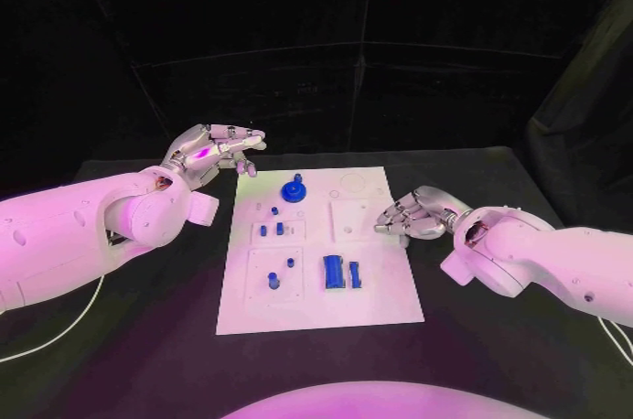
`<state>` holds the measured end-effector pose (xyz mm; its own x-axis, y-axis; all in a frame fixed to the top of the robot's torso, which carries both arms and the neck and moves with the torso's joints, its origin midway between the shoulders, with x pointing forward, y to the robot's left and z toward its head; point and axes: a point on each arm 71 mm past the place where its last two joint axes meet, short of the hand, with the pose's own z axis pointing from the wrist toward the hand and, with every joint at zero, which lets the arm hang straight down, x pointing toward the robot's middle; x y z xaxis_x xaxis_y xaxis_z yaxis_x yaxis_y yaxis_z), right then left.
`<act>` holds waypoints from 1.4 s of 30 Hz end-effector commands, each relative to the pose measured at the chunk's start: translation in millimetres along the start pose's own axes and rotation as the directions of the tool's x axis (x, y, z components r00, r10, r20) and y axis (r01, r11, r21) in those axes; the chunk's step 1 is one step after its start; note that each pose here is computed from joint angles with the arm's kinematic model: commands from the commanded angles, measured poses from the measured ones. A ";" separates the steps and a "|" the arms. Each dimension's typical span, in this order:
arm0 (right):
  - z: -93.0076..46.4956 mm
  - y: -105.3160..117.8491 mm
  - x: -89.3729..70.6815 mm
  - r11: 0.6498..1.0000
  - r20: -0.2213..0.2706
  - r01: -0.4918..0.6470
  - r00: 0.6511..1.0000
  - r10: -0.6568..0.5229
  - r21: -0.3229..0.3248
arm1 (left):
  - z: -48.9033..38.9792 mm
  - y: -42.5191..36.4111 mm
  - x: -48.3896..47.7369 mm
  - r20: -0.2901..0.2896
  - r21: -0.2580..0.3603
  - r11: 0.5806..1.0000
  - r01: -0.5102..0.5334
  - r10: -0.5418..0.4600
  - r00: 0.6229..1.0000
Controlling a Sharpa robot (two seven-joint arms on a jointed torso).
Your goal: Assemble the parts on the task board
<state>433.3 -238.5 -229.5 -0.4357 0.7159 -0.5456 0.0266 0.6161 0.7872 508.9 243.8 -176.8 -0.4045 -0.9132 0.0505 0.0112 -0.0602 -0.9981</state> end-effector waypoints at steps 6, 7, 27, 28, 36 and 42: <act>48.3 -1.0 -39.3 0.873 0.061 -0.426 0.890 0.451 -0.237 | 14.4 5.7 -8.5 0.050 0.036 0.997 0.074 -0.076 0.996; 55.3 -1.9 -41.8 0.865 0.070 -0.436 0.883 0.465 -0.248 | 15.7 7.6 -10.3 0.060 0.037 0.996 0.077 -0.079 0.995; 106.2 1.3 -29.9 0.858 0.123 -0.443 0.866 0.484 -0.260 | 32.9 46.8 -9.6 0.183 -0.003 0.998 0.058 -0.056 0.982; 104.8 2.1 -28.6 0.855 0.128 -0.447 0.862 0.490 -0.263 | 31.9 47.5 -7.8 0.188 -0.004 0.998 0.056 -0.054 0.981; 82.1 14.6 -9.5 0.818 0.202 -0.496 0.804 0.559 -0.291 | 14.9 54.4 17.7 0.257 -0.019 0.999 0.026 -0.020 0.966; 56.5 26.3 7.8 0.792 0.270 -0.534 0.749 0.605 -0.296 | -5.3 54.6 43.3 0.328 -0.028 1.000 -0.010 0.018 0.944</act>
<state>483.5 -190.9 -233.7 -0.2176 0.9760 -0.0099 0.0054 0.0114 0.9999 489.7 198.1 -233.1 -0.1896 -0.9710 0.1459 -0.0651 -0.1358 -0.9886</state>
